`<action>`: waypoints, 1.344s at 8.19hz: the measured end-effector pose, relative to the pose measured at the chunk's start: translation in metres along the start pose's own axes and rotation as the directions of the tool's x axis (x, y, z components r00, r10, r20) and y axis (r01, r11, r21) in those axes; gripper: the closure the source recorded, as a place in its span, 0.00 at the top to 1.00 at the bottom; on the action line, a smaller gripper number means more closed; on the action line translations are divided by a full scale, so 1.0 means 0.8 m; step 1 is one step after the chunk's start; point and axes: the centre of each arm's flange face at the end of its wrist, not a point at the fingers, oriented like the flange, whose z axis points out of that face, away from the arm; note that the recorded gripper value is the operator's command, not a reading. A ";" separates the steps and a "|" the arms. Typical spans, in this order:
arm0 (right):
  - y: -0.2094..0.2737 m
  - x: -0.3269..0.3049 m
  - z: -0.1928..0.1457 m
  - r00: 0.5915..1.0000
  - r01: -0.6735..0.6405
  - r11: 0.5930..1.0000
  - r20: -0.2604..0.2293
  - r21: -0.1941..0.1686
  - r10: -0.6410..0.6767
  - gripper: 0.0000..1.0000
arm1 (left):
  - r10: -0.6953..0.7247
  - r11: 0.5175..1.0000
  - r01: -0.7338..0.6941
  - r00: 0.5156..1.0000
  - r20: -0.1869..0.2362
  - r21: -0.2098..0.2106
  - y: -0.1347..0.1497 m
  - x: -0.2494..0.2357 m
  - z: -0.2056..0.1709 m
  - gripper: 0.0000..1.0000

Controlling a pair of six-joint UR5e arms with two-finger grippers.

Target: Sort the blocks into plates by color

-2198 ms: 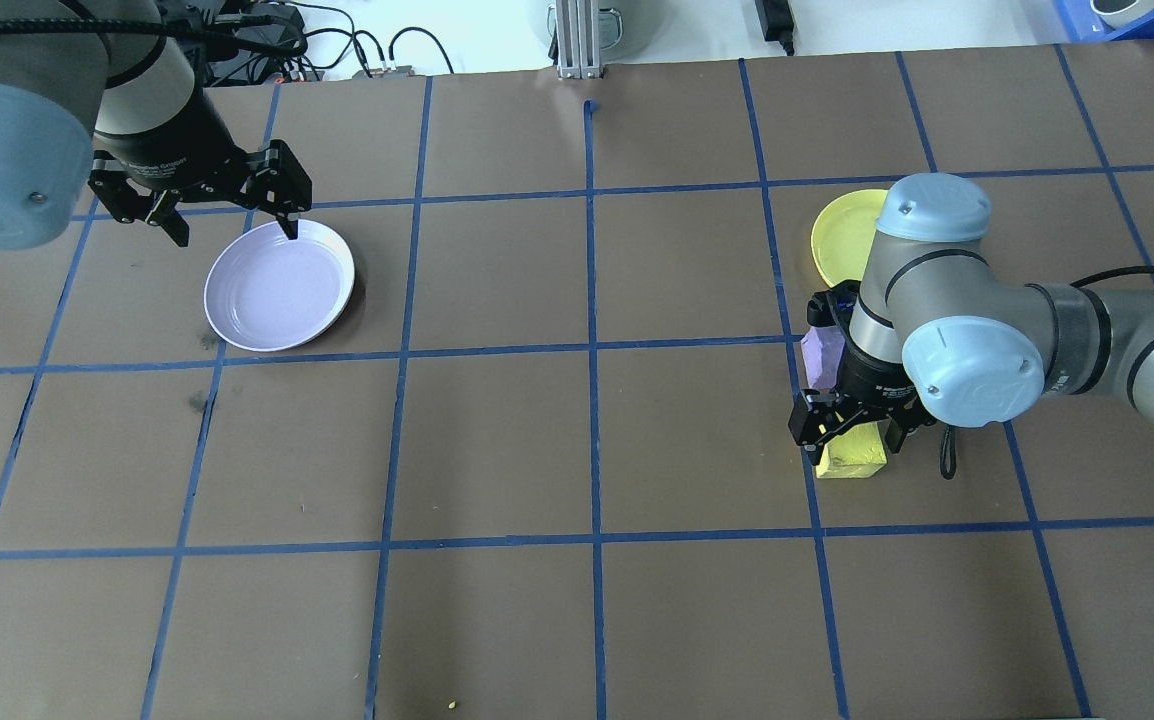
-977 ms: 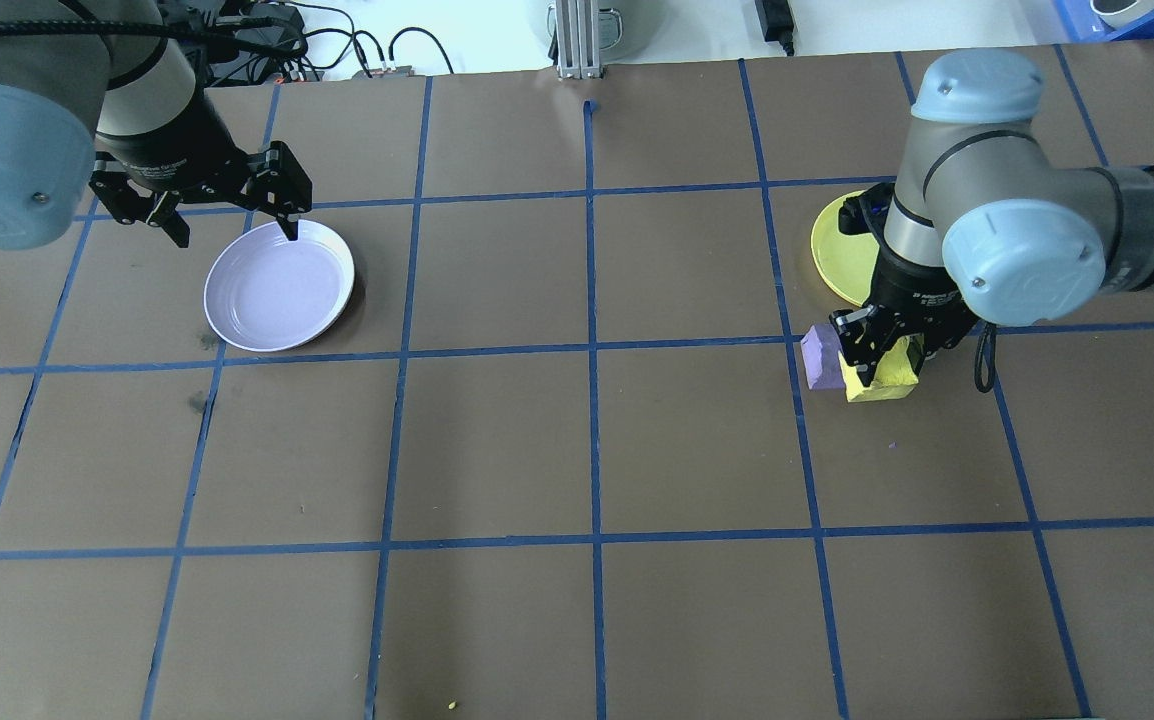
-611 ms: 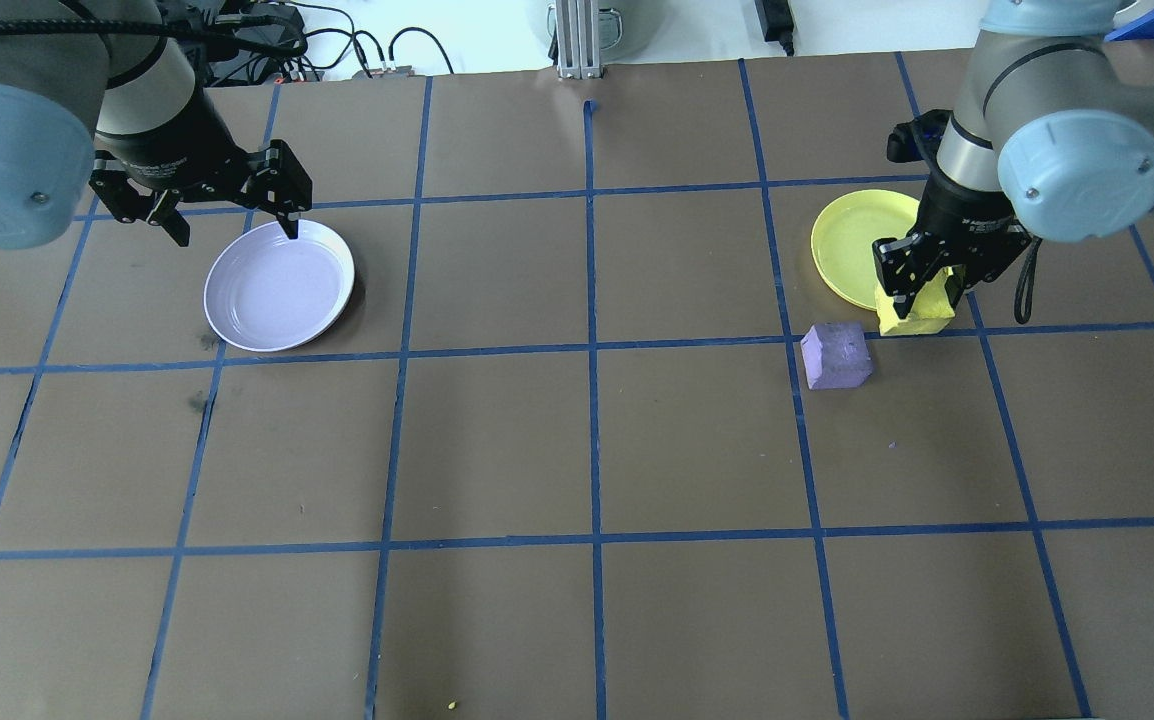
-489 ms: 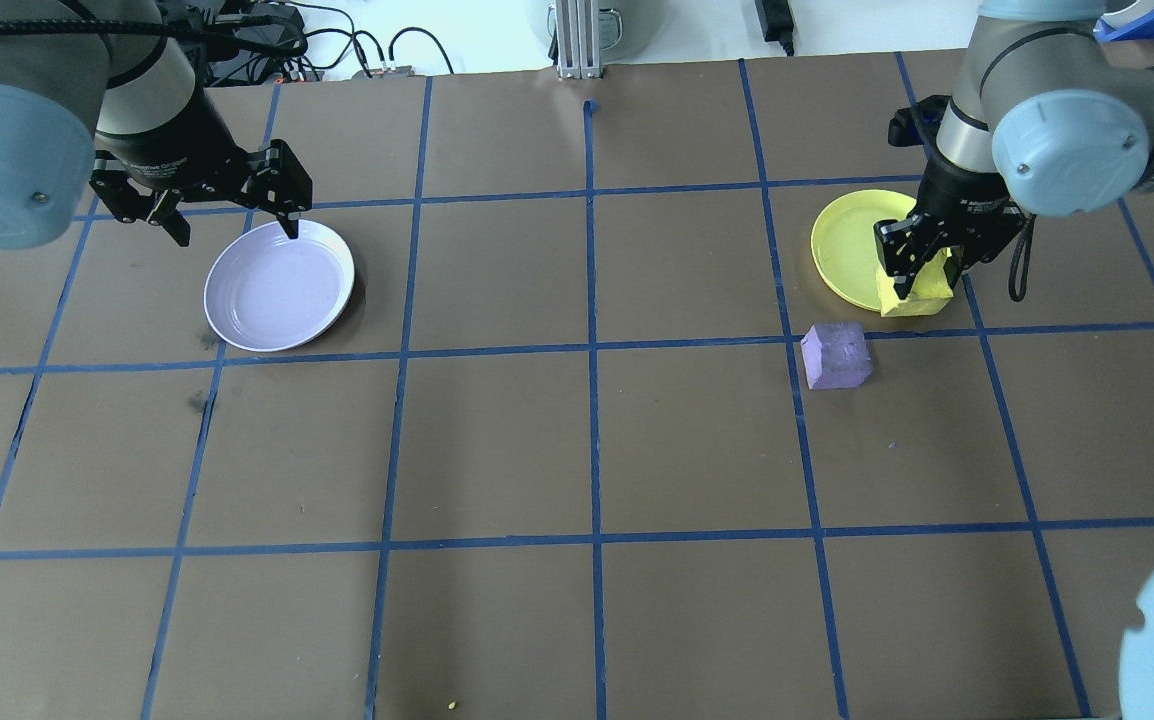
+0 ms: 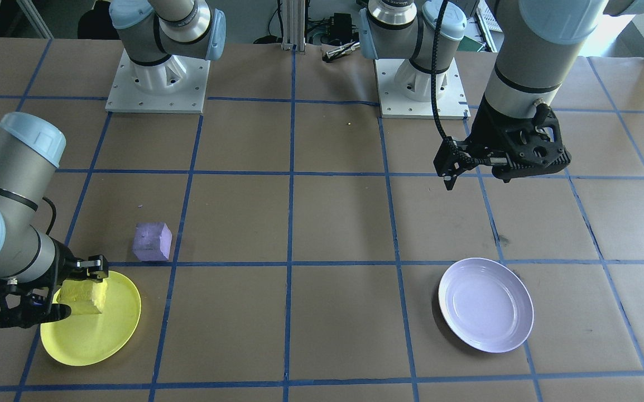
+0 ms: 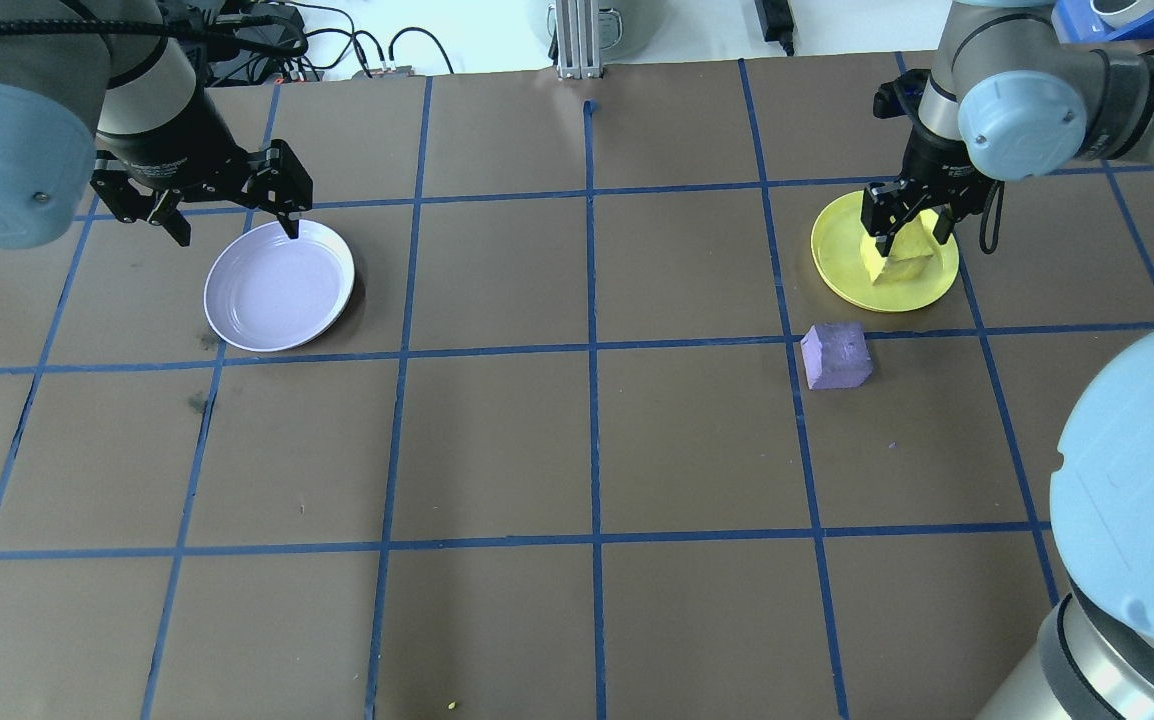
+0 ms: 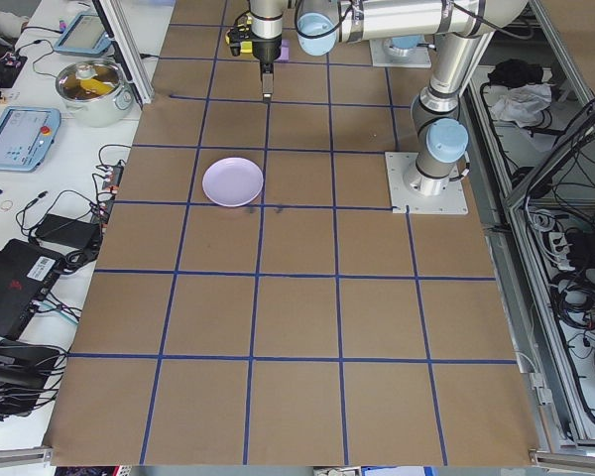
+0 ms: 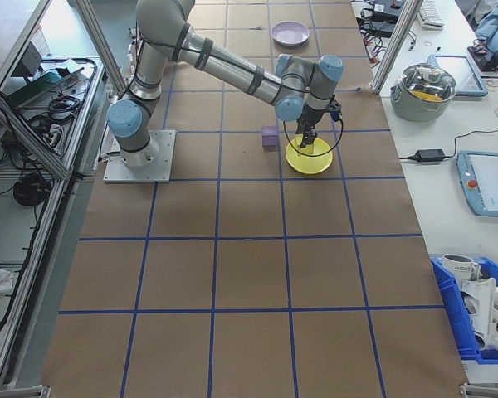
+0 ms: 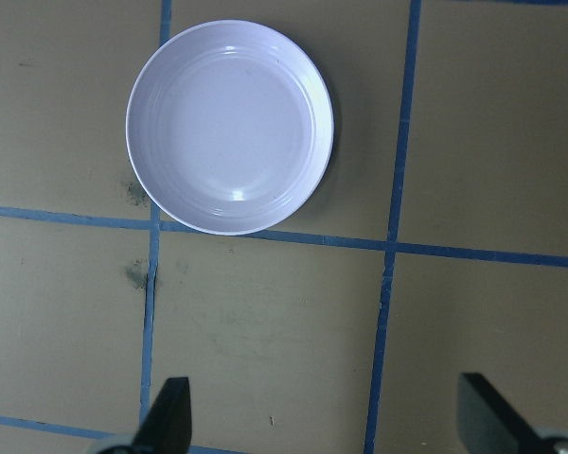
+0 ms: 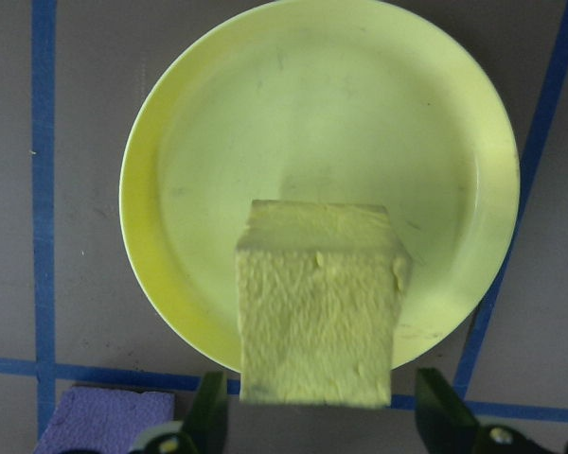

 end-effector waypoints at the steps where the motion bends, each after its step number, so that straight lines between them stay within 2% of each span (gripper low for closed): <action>1: -0.005 0.003 0.005 1.000 0.016 1.000 -0.014 -0.004 -0.016 1.00 | 0.000 1.000 0.000 1.000 0.000 0.000 0.000 0.000 0.000 1.00; 3: -0.003 0.003 0.001 1.000 0.018 1.000 -0.013 -0.020 -0.018 1.00 | 0.000 1.000 0.000 1.000 0.000 0.000 0.000 0.000 0.000 1.00; 5: 0.017 -0.017 0.004 0.997 -0.048 0.993 0.048 -0.107 0.054 0.95 | 0.000 1.000 0.000 1.000 0.000 -0.001 0.000 0.000 0.001 1.00; 6: 0.031 -0.037 0.010 0.994 -0.067 0.988 0.076 -0.140 0.078 0.92 | 0.000 1.000 0.000 1.000 0.000 -0.001 0.000 0.000 0.001 1.00; 8: 0.066 -0.067 0.035 0.992 -0.071 0.980 0.091 -0.184 0.088 0.92 | 0.001 1.000 -0.001 1.000 0.000 0.000 -0.001 0.000 0.001 1.00; 11: 0.091 -0.085 0.074 0.992 -0.071 0.985 0.093 -0.155 0.086 0.93 | 0.001 1.000 -0.001 1.000 0.000 0.002 0.000 0.000 0.000 1.00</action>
